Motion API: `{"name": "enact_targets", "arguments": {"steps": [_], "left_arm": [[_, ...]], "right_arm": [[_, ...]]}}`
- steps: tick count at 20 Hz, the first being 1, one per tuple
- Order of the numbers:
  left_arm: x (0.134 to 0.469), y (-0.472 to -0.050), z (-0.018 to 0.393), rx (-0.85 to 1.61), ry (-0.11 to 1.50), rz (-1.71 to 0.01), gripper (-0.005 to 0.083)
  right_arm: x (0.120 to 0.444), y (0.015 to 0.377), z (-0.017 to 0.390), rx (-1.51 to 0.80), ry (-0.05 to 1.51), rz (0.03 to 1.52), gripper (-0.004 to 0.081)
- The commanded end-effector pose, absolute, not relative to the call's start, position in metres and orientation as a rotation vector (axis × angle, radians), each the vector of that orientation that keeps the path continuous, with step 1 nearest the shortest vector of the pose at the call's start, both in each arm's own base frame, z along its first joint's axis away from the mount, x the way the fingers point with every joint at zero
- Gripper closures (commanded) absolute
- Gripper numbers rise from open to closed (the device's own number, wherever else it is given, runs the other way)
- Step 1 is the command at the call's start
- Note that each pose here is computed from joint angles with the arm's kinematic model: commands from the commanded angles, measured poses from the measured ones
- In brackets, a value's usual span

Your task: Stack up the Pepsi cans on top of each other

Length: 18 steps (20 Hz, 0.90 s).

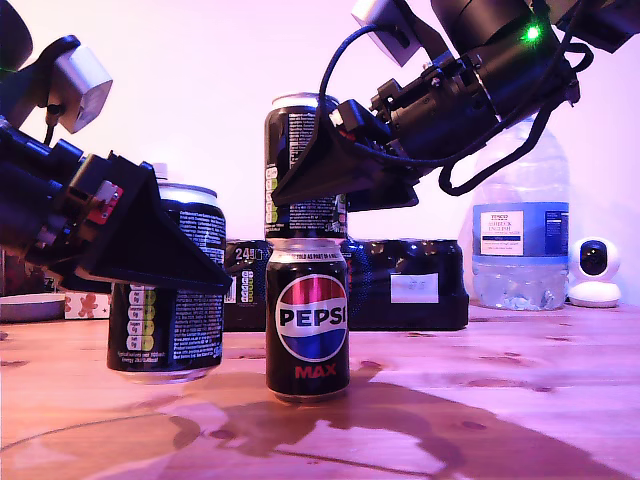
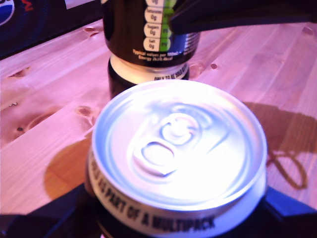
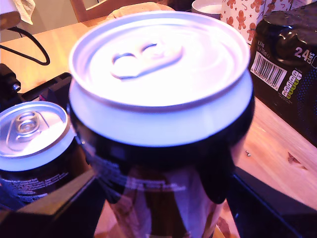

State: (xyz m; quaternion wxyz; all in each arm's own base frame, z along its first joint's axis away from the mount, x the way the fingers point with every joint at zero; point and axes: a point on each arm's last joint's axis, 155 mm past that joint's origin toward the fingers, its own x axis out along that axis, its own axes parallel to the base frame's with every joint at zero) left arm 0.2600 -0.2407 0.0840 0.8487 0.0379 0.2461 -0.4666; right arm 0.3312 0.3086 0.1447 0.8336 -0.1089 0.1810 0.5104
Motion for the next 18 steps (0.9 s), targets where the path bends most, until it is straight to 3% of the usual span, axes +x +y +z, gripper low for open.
{"name": "enact_targets", "arguments": {"steps": [1,4,10,18], "left_arm": [[0.2623,-0.2442,0.1034,0.074,0.448,-0.998,0.0419],[0.2623,-0.2442,0.1034,0.074,0.448,-0.998,0.0419],[0.2623,-0.2442,0.1034,0.074,0.448,-0.998,0.0419],[0.2622,-0.2443,0.1034,0.074,0.449,-0.998,0.0419]], "right_arm": [[0.3268,0.308,0.1403,-0.225,0.404,1.083,0.0165],[0.3256,0.3071,0.1375,-0.228,0.418,1.083,0.0163],[0.3257,0.3071,0.1376,-0.229,0.417,1.084,0.0024],[0.3286,0.3053,0.137,-0.215,0.428,1.061,0.0024]]}}
